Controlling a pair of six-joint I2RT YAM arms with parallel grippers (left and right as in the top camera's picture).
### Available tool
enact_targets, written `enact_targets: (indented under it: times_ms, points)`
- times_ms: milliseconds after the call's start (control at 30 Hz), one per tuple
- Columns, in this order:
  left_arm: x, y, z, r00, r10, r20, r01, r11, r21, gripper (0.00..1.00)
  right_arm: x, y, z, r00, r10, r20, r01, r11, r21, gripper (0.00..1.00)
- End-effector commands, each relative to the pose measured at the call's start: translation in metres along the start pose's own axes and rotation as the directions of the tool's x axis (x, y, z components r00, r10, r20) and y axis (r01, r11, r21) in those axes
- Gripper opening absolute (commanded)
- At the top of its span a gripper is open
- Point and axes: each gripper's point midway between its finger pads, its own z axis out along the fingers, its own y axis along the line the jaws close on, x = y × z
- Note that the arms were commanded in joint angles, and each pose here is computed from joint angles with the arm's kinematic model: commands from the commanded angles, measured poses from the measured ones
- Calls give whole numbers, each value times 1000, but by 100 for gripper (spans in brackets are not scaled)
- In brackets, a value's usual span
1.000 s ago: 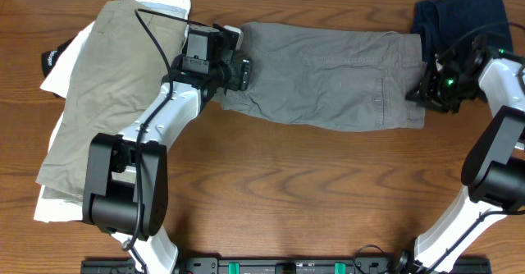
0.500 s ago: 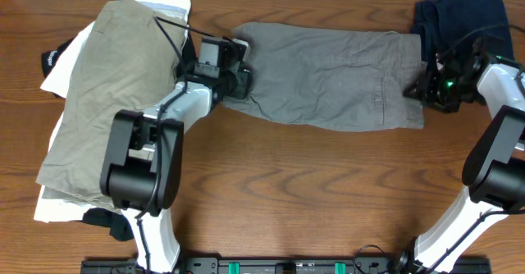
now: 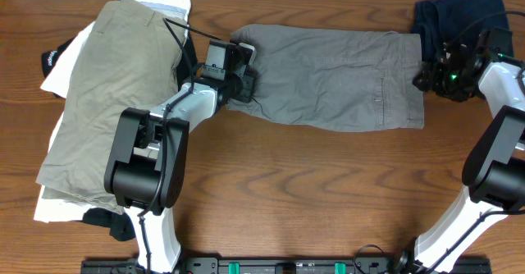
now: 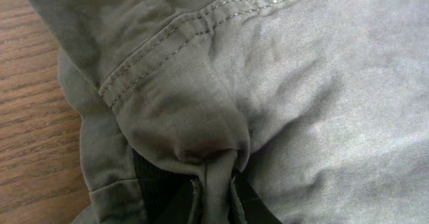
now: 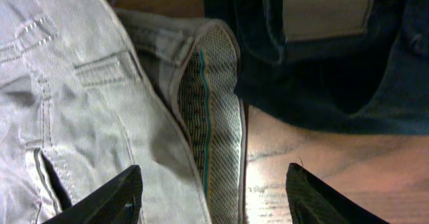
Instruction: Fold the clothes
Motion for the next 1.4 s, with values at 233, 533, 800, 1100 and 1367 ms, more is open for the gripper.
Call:
enact_targets:
  times_ms: [233,533,800,1100,1367]
  points:
    - [9,-2,4,999,6,-42,-6,1000,6,13,20,-2,35,998,2,-68,-2,1000,-2,64]
    - [12,-2,4,999,4,-52,-3,1000,6,13,39,8,62,987,75,-141,-82,995,-48,59]
    - [21,9,3,996,-3,-88,-2,998,-57,13,65,13,89,957,167,-236,-177,984,-22,31]
    - [24,12,3,995,-7,-103,-1,997,-76,13,62,9,82,956,185,-227,-195,981,-20,1]
    - [25,8,-8,992,-19,-121,10,998,-69,13,43,12,19,967,189,-170,-198,979,-38,1]
